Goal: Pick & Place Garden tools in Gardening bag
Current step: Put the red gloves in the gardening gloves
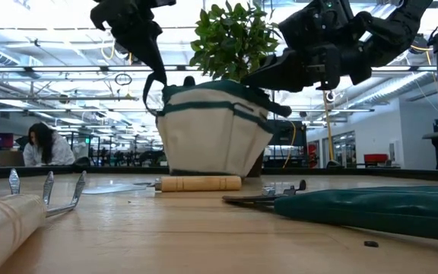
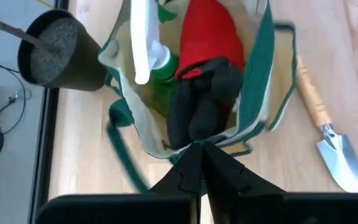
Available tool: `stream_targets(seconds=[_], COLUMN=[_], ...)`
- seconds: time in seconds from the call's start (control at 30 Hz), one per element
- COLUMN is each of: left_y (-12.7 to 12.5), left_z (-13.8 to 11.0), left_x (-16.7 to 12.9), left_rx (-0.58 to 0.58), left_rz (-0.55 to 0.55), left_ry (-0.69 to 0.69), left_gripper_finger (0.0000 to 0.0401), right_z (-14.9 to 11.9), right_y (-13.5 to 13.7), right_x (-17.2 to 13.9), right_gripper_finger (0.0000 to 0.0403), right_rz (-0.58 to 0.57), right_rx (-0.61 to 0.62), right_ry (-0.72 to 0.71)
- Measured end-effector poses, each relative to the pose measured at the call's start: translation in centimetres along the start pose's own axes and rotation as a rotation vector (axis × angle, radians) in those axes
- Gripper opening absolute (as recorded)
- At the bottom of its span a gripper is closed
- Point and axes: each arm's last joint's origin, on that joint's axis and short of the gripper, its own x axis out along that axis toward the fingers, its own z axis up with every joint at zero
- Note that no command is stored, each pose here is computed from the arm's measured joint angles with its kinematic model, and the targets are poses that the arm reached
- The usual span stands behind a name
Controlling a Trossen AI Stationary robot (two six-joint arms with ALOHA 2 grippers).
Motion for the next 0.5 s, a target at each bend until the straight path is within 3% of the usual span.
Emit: stream_targets(seconds=[0.17,0.33,0.4,0.5], left_y=[-0.1,0.2,0.4,0.8], left_z=[0.1,0.7,1.2,1.4], left_x=[0.0,0.1,0.6,1.5], left_rx=[-0.004,0.015,0.044,0.077], left_rz=[-0.025,0.011,0.025,0.034], left_ry=[-0.012,-0.072,-0.102,-0.099], left_gripper_finger=[0.0003,0.0013,0.0014,0.0009], right_z=[0.7,2.6,2.8,2.2], right_y=[-0.3,-1.1,-1.3,-1.6], right_x=[-0.1,-0.4,-0.3,0.2], right_gripper_finger=[0.0099,0.0099,0.009,0.0073], right_rz=[-0.03,-0.139,-0.183,-0.219], right_rx=[-0.025,-0.042,-0.025,0.005], right_ry=[-0.054,-0.227,-0.209,-0.061])
